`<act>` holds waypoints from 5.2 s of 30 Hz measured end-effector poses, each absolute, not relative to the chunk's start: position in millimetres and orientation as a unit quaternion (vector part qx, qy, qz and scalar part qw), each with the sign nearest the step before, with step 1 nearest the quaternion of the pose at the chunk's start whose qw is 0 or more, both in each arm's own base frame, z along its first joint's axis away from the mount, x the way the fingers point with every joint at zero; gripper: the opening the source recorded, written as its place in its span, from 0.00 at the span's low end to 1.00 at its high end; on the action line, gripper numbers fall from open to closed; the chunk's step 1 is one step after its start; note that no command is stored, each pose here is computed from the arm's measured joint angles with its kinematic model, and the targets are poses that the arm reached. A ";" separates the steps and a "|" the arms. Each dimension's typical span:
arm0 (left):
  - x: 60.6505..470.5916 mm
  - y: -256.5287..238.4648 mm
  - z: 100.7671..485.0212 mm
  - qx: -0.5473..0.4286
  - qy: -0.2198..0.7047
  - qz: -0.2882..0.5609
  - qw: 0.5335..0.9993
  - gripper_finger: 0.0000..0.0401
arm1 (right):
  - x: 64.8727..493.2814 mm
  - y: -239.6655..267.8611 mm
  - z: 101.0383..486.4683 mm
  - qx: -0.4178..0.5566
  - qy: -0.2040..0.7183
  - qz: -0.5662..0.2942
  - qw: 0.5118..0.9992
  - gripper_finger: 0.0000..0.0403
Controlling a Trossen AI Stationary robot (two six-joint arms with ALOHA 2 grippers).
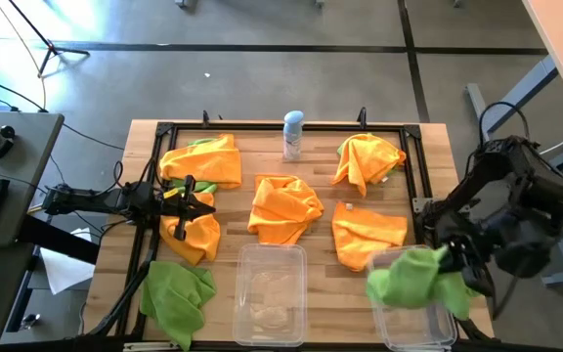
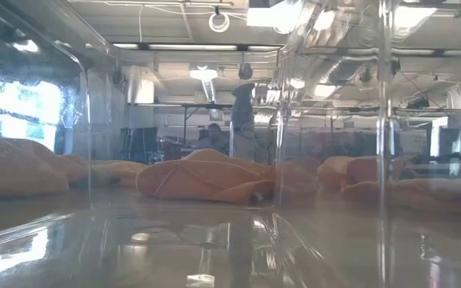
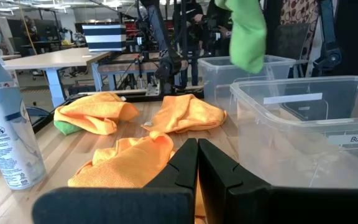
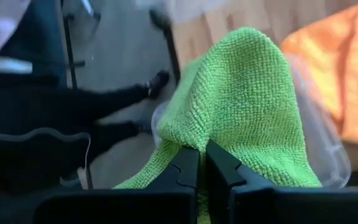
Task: Sort microfiber towel by color & place in baskets
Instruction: Put the green towel into the right transparent bin, then put the yellow towel into the left transparent bin
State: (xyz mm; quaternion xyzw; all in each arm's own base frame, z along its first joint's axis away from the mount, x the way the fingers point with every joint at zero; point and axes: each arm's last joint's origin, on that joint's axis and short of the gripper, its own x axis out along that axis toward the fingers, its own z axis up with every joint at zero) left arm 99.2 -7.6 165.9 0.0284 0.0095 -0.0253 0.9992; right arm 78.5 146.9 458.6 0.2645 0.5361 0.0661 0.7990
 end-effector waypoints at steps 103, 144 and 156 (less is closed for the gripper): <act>99.2 -7.6 166.0 0.028 0.009 -0.025 0.999 0.00 | 134.5 190.8 326.2 0.133 0.167 -0.220 0.952 0.01; 120.1 -6.4 254.2 -0.214 0.232 0.098 0.944 0.00 | 187.2 127.1 268.5 0.181 0.145 -0.399 0.887 0.00; 160.6 -8.9 285.3 -0.178 0.280 0.122 0.935 0.00 | 225.1 109.1 244.0 0.211 0.194 -0.161 0.945 0.00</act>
